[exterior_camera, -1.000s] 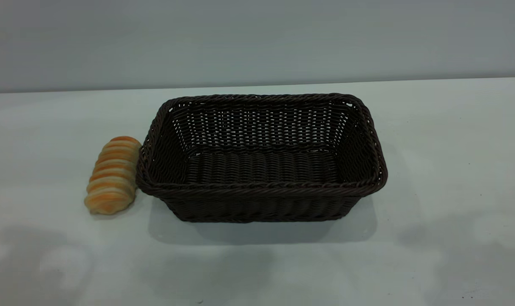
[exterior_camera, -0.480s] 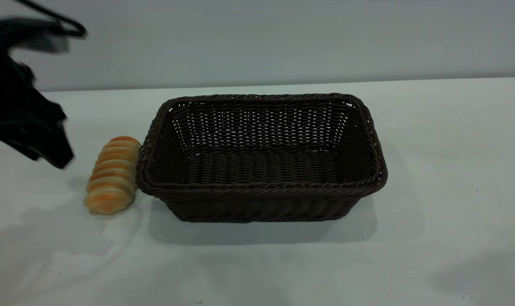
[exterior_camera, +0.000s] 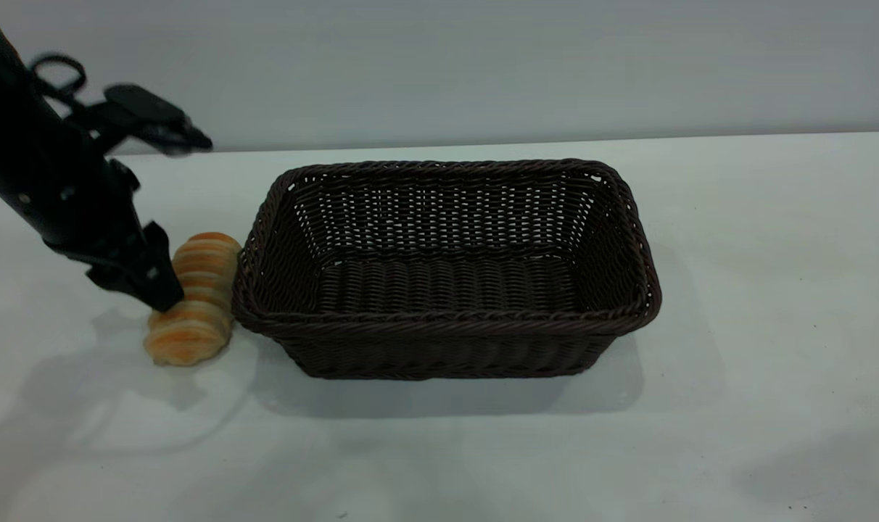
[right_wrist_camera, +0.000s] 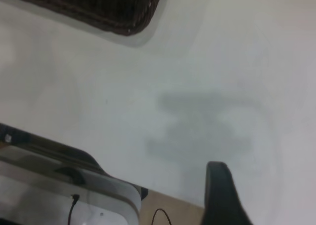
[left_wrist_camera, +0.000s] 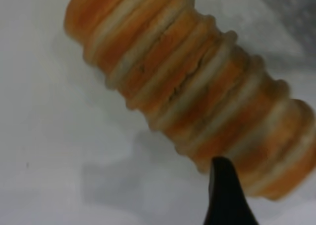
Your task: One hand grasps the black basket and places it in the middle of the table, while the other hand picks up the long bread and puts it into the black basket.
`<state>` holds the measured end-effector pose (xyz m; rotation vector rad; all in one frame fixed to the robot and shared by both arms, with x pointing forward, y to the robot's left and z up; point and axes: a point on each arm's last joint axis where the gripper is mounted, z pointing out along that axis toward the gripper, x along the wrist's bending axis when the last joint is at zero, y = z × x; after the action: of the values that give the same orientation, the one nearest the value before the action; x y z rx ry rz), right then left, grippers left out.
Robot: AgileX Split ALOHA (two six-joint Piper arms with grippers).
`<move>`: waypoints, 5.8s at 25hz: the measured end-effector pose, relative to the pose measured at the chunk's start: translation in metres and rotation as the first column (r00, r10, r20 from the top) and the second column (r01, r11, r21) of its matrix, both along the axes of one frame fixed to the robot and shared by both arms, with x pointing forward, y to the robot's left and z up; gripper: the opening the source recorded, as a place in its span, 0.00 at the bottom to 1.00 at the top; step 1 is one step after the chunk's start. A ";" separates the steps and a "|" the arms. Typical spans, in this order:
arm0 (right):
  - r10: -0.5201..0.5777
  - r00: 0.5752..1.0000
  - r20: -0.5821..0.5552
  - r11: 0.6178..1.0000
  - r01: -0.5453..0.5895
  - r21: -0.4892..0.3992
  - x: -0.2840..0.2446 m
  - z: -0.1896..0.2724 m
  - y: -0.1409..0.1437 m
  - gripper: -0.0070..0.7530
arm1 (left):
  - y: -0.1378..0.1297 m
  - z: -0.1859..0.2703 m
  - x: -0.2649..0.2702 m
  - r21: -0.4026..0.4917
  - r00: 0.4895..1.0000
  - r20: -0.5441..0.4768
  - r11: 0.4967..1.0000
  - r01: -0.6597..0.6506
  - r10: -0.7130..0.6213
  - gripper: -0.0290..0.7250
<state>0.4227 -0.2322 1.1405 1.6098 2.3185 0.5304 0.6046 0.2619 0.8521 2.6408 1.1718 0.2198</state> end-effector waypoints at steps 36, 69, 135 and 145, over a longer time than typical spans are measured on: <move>-0.003 1.000 -0.026 1.000 0.004 0.011 -0.001 -0.006 0.001 0.63 | -0.132 0.088 -0.014 -0.263 0.981 -0.074 0.946 -0.190 0.177 0.18; -0.013 0.976 0.219 0.996 -0.008 0.093 -0.081 0.023 -0.029 0.63 | 0.014 0.290 -0.234 -0.139 0.856 0.299 0.906 -0.399 0.422 0.65; 0.004 0.894 0.448 0.990 -0.067 0.124 -0.181 -0.101 -0.066 0.63 | 0.037 0.181 -0.348 -0.273 0.833 0.263 0.866 -0.419 0.486 0.65; -0.217 0.865 0.453 0.975 0.173 0.139 -0.183 -0.101 -0.066 0.63 | 0.041 0.182 -0.365 -0.342 0.666 0.339 0.747 -0.571 0.664 0.65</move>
<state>0.2401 -0.2979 1.0391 1.5265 1.7786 0.8790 0.2399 0.3033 1.0344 1.7632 1.7584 0.7342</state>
